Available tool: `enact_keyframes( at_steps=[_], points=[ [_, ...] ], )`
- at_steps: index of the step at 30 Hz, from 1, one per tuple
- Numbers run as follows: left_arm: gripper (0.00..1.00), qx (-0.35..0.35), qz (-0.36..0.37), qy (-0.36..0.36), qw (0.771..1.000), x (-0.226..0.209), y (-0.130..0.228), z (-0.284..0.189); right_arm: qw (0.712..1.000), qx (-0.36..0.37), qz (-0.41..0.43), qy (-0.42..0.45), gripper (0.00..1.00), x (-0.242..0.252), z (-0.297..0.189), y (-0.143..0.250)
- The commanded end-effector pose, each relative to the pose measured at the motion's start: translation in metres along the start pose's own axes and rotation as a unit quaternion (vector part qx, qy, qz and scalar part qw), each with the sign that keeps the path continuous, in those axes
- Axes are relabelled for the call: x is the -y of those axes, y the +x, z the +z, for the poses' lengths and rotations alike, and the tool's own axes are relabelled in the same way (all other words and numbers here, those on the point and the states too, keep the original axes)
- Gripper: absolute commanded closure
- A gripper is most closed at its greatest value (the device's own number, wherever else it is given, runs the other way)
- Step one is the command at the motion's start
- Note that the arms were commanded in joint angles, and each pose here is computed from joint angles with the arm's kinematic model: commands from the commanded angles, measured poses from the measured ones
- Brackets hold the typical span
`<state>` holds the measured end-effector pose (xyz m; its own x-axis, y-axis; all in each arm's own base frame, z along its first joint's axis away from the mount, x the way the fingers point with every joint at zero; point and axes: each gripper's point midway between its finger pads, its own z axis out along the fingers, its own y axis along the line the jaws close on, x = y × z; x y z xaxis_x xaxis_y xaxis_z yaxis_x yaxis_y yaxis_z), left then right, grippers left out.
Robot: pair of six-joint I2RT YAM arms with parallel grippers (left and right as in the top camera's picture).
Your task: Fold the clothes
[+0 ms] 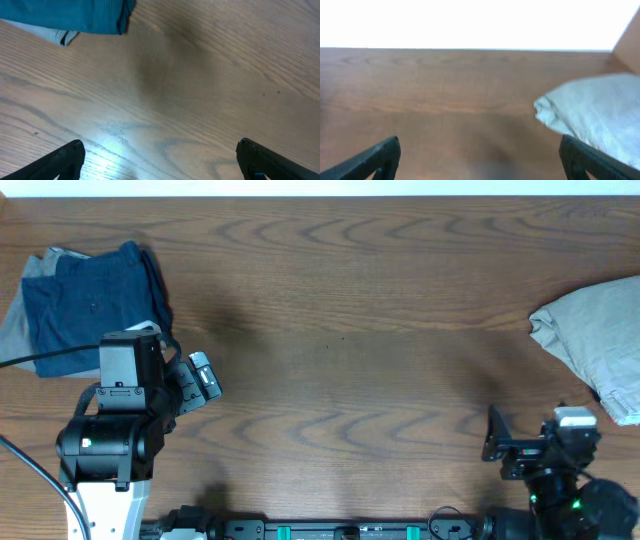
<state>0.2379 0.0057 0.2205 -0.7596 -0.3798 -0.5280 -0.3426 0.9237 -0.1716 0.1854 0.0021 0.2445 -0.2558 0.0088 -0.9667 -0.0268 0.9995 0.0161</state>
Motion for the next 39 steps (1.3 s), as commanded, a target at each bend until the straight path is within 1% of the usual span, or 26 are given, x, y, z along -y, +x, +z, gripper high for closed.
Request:
enact_keyframes(
  at_steps=[1, 7, 10, 12, 21, 23, 26, 28, 33, 39],
  points=[
    [0.02, 0.0, -0.003, -0.006, 1.0, -0.002, 0.0, 0.001, 0.999, 0.038, -0.022, -0.028, 0.01, -0.009, 0.006, 0.009],
    [0.02, 0.0, -0.003, -0.006, 1.0, -0.002, 0.0, 0.001, 0.995, 0.079, -0.037, -0.037, 0.01, -0.011, 0.024, 0.005],
    [0.02, 0.0, -0.003, -0.006, 1.0, -0.002, 0.0, 0.001, 0.99, 0.112, -0.074, -0.032, 0.01, -0.01, 0.031, -0.001],
    [0.02, 0.0, -0.003, -0.006, 1.0, -0.002, 0.0, 0.001, 0.988, 0.122, -0.09, -0.029, 0.01, -0.009, 0.038, 0.003],
    [0.02, 0.0, -0.003, -0.006, 1.0, -0.002, 0.0, 0.001, 0.986, 0.134, -0.097, -0.035, 0.01, -0.007, 0.075, 0.051],
    [0.02, 0.0, -0.003, -0.006, 1.0, -0.002, 0.0, 0.001, 0.989, 0.104, -0.096, -0.045, 0.01, -0.01, 0.079, 0.066],
    [0.02, 0.0, -0.003, -0.006, 1.0, -0.002, 0.0, 0.001, 0.985, 0.107, -0.126, -0.057, 0.01, -0.018, 0.078, 0.066],
    [0.02, 0.0, -0.003, -0.006, 1.0, -0.002, 0.0, 0.001, 0.984, 0.108, -0.13, -0.061, 0.01, -0.02, 0.078, 0.066],
    [0.02, 0.0, -0.003, -0.006, 1.0, -0.002, 0.0, 0.001, 0.986, 0.108, -0.113, -0.065, 0.01, -0.021, 0.078, 0.065],
    [0.02, 0.0, -0.003, -0.006, 1.0, -0.002, 0.0, 0.001, 0.986, 0.108, -0.112, -0.064, 0.01, -0.02, 0.078, 0.065]
  ],
)
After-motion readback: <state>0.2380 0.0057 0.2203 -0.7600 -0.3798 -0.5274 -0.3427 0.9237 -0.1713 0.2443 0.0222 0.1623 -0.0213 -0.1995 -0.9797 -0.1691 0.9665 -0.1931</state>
